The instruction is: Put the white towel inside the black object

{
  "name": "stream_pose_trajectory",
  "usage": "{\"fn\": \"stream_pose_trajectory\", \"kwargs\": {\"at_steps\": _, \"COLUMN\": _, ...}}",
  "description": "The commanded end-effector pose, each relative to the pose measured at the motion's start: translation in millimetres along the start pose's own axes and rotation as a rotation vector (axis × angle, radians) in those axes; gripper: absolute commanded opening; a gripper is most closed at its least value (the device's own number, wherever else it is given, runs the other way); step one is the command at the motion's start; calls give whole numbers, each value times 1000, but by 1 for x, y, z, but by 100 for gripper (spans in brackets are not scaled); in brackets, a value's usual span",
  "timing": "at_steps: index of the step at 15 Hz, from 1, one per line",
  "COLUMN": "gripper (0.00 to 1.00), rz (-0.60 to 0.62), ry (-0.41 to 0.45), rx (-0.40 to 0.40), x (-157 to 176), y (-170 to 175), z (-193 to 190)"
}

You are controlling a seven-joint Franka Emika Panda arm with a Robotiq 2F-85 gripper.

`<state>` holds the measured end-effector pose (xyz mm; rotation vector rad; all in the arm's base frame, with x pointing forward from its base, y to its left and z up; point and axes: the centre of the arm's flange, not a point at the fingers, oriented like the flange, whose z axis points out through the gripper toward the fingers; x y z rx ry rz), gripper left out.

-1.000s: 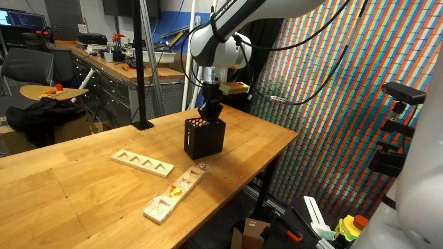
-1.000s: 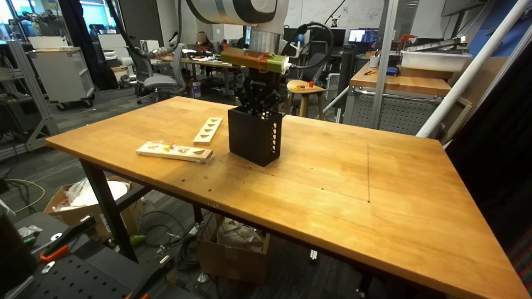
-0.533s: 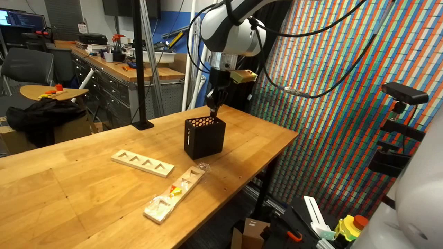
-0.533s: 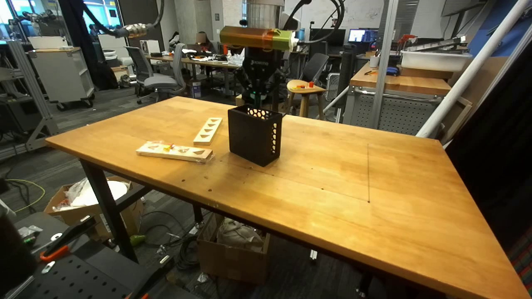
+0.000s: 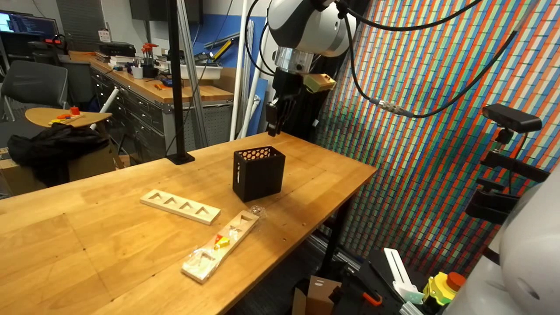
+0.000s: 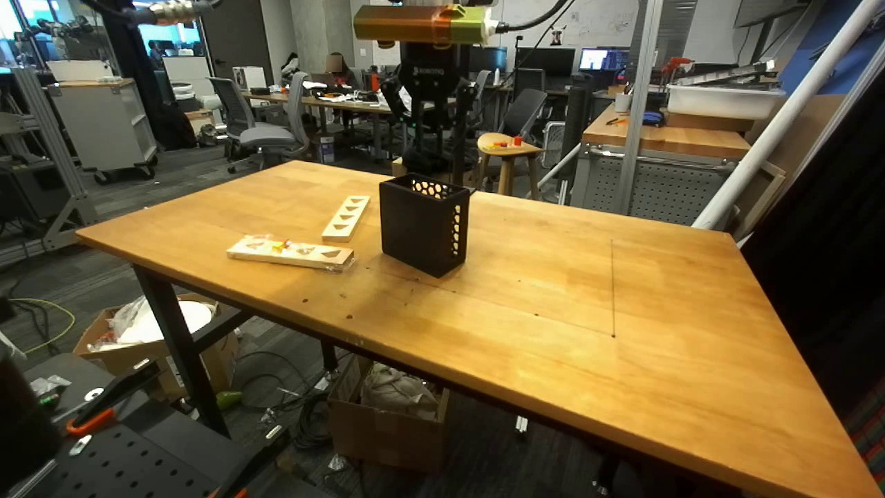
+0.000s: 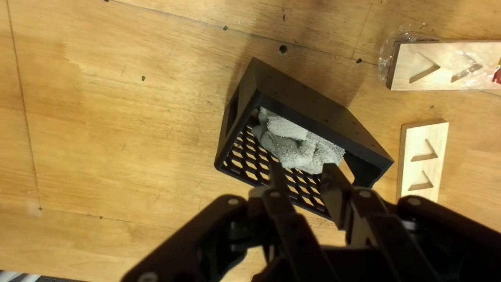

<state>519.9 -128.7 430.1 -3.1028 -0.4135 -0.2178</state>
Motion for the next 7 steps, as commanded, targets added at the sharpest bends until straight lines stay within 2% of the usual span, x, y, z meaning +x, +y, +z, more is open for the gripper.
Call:
{"fn": "stream_pose_trajectory", "kwargs": {"at_steps": 1, "gripper": 32, "rz": 0, "ry": 0, "rx": 0, "x": 0, "y": 0, "z": 1}}
{"fn": "stream_pose_trajectory", "kwargs": {"at_steps": 7, "gripper": 32, "rz": -2, "ry": -1, "rx": 1, "x": -1, "y": -1, "z": 2}}
